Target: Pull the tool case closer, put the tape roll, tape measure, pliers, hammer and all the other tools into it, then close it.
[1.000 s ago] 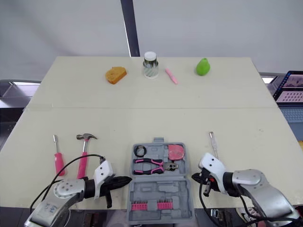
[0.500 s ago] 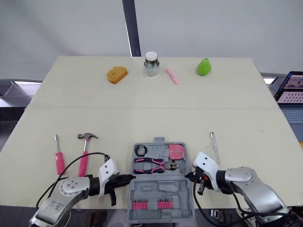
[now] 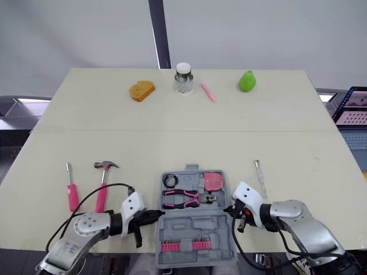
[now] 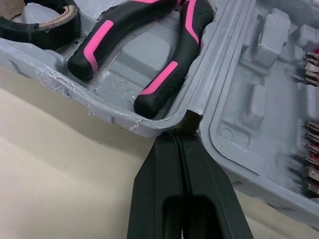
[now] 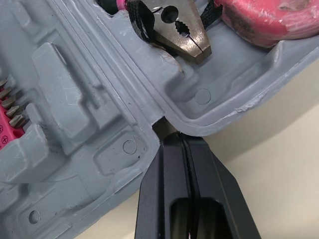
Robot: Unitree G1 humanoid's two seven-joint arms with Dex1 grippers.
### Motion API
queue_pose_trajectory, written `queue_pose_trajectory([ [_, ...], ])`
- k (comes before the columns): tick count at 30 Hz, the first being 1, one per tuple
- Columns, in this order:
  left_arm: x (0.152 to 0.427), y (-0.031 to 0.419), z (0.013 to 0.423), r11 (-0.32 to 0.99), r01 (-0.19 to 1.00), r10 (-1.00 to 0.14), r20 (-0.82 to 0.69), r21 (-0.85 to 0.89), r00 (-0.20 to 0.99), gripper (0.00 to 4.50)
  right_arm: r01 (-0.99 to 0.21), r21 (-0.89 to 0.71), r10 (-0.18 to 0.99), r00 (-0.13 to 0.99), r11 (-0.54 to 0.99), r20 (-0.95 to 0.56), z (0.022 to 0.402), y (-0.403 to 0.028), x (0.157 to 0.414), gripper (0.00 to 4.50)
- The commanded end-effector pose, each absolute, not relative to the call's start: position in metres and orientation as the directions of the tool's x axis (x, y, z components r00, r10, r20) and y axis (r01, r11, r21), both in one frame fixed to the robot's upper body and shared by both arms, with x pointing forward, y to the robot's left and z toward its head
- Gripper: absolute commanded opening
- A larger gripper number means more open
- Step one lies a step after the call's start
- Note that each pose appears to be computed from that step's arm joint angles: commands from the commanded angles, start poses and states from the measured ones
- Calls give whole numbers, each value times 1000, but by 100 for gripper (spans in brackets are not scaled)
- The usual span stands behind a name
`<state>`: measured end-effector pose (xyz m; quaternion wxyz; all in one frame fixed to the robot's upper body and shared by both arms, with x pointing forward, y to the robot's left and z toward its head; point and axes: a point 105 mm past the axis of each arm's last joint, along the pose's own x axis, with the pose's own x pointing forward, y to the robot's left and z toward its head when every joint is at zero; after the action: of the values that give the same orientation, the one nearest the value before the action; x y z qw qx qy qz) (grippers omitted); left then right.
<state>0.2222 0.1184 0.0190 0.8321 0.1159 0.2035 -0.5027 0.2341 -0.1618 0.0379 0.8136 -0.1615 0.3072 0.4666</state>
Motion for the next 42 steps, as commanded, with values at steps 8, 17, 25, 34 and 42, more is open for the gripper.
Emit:
queue_pose_trajectory([
  [8, 236, 114, 27, 490, 871, -781, -424, 41, 459, 3, -859, -5, 671, 403, 512, -622, 45, -157, 240, 4],
  [17, 241, 115, 28, 506, 861, -772, -420, 51, 478, 3, -852, -11, 665, 417, 524, -620, 46, -158, 242, 4],
  [25, 247, 114, 30, 523, 850, -764, -412, 54, 497, 3, -844, -18, 659, 432, 536, -615, 46, -158, 244, 4],
  [34, 251, 118, 32, 540, 840, -753, -410, 62, 514, 3, -833, -31, 652, 455, 552, -606, 47, -157, 249, 4],
  [42, 251, 116, 33, 542, 838, -753, -404, 63, 518, 3, -823, -43, 645, 474, 566, -599, 49, -157, 253, 4],
])
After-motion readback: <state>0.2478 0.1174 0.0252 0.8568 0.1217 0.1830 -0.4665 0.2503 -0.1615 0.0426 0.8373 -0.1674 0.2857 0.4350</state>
